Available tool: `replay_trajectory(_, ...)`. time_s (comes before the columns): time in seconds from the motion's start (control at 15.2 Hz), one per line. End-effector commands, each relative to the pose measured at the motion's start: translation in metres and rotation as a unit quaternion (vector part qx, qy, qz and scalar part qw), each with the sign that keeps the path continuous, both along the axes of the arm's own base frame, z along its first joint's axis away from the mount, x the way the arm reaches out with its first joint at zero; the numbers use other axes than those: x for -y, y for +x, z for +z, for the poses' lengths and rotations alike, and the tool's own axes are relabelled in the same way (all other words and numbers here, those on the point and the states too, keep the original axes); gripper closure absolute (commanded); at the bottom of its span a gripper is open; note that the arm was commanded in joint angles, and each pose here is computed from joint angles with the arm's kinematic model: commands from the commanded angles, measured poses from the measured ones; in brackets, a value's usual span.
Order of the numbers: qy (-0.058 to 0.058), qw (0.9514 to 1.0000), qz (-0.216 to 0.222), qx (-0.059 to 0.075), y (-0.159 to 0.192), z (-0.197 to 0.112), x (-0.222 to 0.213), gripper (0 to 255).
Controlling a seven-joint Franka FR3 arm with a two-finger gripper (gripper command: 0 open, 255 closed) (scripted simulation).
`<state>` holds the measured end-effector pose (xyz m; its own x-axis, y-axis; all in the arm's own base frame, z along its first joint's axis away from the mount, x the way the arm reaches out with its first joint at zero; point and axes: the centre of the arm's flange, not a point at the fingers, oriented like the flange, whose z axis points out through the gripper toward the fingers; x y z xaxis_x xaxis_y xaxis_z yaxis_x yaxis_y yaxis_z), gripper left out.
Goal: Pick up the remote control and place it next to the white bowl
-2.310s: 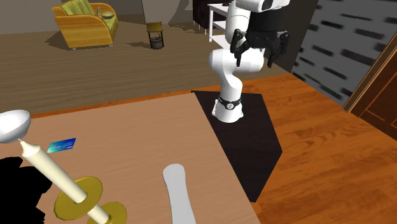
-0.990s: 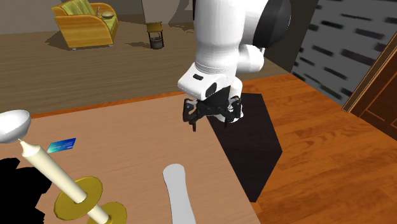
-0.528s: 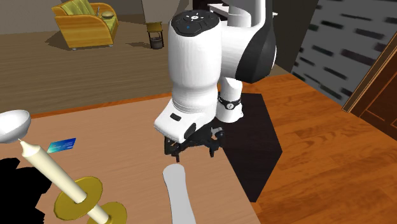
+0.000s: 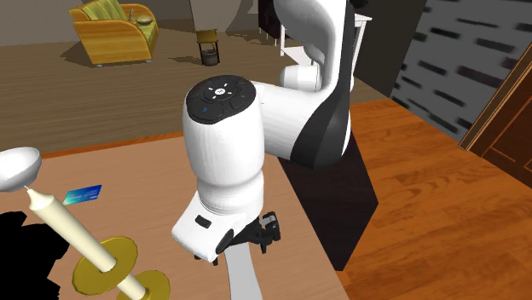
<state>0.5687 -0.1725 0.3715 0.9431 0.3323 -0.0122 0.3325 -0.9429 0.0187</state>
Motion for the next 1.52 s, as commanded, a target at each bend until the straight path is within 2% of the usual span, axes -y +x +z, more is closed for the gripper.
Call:
replay_trajectory(0.0,0.0,1.0,0.002,0.001,0.003,-0.012,0.001,0)
replay_trajectory(0.33,0.0,1.0,0.002,0.001,0.003,-0.041,0.002,0)
replay_trajectory(0.86,0.0,1.0,0.002,0.001,0.003,-0.041,0.002,0)
replay_trajectory(0.92,0.0,1.0,0.002,0.001,0.003,-0.041,0.002,255)
replay_trajectory(1.45,0.0,1.0,0.002,0.001,0.003,-0.041,0.002,255)
